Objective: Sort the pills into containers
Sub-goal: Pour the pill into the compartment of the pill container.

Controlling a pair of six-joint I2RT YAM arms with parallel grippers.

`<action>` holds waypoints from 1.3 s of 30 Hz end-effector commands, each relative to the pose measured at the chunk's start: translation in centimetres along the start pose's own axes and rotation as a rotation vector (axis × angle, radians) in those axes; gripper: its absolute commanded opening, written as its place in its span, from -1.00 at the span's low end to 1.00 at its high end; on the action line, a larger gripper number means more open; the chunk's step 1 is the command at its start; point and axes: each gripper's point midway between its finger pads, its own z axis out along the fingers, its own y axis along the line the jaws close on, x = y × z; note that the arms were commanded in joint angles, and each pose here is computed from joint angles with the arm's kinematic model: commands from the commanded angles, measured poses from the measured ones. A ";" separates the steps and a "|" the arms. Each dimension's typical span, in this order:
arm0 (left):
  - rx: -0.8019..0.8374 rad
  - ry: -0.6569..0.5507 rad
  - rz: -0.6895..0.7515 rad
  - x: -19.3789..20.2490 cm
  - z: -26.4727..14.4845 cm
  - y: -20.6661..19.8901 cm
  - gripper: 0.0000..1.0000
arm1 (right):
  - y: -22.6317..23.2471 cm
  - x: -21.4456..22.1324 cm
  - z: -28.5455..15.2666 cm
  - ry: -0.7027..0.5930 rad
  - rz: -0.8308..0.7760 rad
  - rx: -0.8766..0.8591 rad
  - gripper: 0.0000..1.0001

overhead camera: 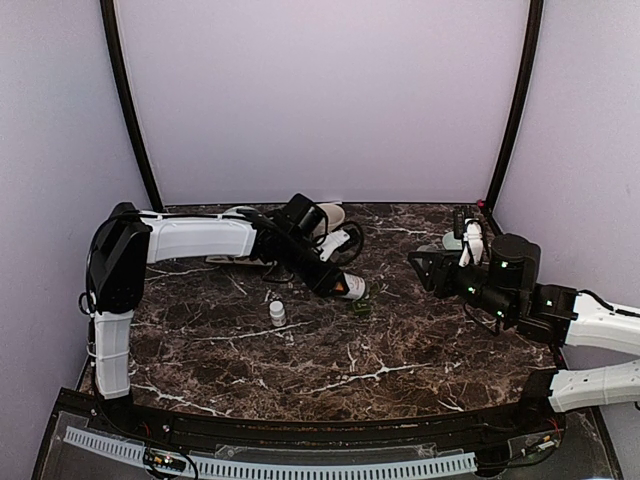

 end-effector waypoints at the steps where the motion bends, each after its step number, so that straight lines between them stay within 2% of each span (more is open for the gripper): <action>1: -0.011 -0.011 0.027 -1.1 -0.7 -0.4 -1.00 | 0.1 -0.5 -0.1 -0.033 0.022 -0.013 -0.74; 11: 0.010 -0.017 0.007 -0.3 -0.2 -0.7 -1.00 | 0.0 -0.6 -0.3 -0.037 0.025 -0.014 -0.74; 16: 0.026 -0.091 -0.020 -0.5 -0.4 -0.7 -1.00 | -0.2 -0.5 -0.5 -0.035 0.027 -0.009 -0.74; 39: 0.061 -0.286 -0.098 0.1 -3.7 -0.2 -1.00 | 0.4 -0.6 0.0 -0.020 0.031 -0.023 -0.75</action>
